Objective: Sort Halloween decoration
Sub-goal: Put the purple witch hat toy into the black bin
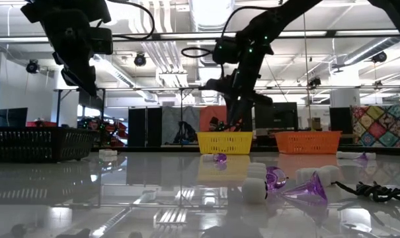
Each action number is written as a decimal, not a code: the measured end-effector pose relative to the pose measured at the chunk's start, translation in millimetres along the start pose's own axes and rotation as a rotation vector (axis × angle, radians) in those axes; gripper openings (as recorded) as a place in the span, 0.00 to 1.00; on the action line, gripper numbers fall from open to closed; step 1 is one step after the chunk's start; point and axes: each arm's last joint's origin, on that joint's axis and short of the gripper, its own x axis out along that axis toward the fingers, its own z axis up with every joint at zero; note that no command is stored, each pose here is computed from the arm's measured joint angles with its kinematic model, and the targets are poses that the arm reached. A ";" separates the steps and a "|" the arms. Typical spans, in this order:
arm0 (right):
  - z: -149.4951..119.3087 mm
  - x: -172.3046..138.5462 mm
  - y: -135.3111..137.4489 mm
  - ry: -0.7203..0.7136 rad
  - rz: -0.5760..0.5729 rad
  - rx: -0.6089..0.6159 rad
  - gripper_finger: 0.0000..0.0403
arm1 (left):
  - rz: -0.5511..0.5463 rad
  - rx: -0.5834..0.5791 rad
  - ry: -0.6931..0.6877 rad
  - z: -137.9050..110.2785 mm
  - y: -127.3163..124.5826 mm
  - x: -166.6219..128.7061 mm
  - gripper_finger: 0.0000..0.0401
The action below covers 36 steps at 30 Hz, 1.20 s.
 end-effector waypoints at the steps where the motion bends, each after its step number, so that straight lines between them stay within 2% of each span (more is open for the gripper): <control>1: -1.5 -2.3 0.6 0.006 -0.002 -0.002 0.20 | 0.000 0.003 0.002 -0.1 0.0 0.1 0.25; 6: -15.2 -26.8 3.3 0.091 0.014 -0.024 0.27 | 0.004 0.001 0.019 -2.4 0.4 -0.7 0.25; 11: -39.9 -56.4 7.1 0.193 -0.046 -0.076 0.31 | 0.002 0.003 0.011 -3.0 0.1 -2.6 0.25; 16: -56.4 -78.3 15.0 0.189 -0.083 -0.088 0.33 | 0.001 0.004 0.009 -3.2 0.0 -3.2 0.25; 21: -71.0 -92.7 24.8 0.192 -0.072 -0.075 0.33 | 0.000 0.029 0.010 -3.3 0.0 -3.2 0.25; 28: -101.7 -97.2 50.8 0.234 -0.057 -0.125 0.33 | -0.001 0.045 0.009 -3.3 -0.1 -3.3 0.25; 36: -123.8 -74.2 91.2 0.193 0.044 -0.233 0.29 | -0.002 0.079 0.005 -2.9 -0.2 -3.4 0.25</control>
